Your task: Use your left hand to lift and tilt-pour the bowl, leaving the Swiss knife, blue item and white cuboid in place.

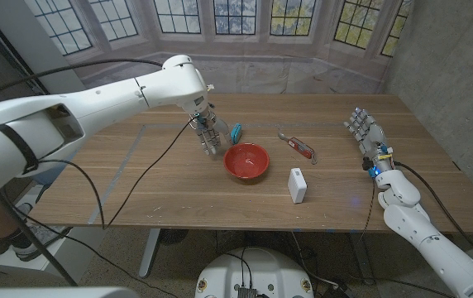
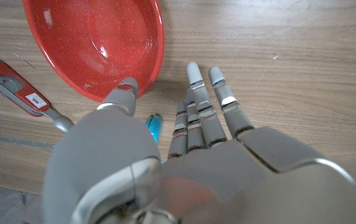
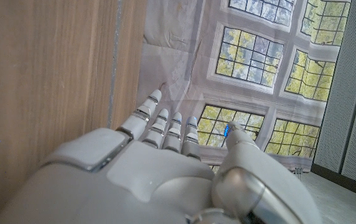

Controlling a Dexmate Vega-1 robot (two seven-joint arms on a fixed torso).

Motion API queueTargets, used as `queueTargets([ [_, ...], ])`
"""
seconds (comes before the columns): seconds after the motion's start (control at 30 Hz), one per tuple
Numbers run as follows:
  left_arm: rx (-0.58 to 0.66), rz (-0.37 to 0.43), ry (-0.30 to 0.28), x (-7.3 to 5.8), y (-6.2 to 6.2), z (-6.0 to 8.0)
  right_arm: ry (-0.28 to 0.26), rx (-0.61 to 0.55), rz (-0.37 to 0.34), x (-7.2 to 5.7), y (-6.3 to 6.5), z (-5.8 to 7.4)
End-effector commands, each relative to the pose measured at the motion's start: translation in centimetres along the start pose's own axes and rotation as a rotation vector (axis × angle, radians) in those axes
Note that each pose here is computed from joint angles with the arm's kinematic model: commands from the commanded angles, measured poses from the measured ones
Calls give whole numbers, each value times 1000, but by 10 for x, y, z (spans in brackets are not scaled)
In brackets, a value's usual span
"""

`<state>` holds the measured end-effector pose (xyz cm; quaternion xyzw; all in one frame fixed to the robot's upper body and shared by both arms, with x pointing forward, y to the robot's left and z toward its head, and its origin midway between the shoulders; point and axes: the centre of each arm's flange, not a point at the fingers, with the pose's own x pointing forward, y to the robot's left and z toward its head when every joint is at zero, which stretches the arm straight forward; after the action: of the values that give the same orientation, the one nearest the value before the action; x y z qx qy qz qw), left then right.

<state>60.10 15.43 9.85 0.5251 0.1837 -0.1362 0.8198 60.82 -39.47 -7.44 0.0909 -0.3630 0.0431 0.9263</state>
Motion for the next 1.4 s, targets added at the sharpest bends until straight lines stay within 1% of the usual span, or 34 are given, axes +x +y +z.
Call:
queueTargets([
  [0.03,41,-17,22,7,-6,7,-27,10,-13,-6,-1,0],
  [0.2,61,-11,33,10,-9,8,-33,15,-22,-10,-4,0],
  [0.5,95,-23,53,18,-16,13,-42,19,-33,-15,-6,-1],
  [0.53,95,-19,62,19,-17,14,-42,20,-34,-15,-7,-1],
  [0.8,107,-9,58,22,-20,17,-41,29,-46,-18,-10,-6],
  [1.17,120,17,56,25,-23,23,-44,30,-56,-22,-13,-6],
  [1.4,119,26,55,27,-25,24,-41,32,-55,-23,-15,-8],
])
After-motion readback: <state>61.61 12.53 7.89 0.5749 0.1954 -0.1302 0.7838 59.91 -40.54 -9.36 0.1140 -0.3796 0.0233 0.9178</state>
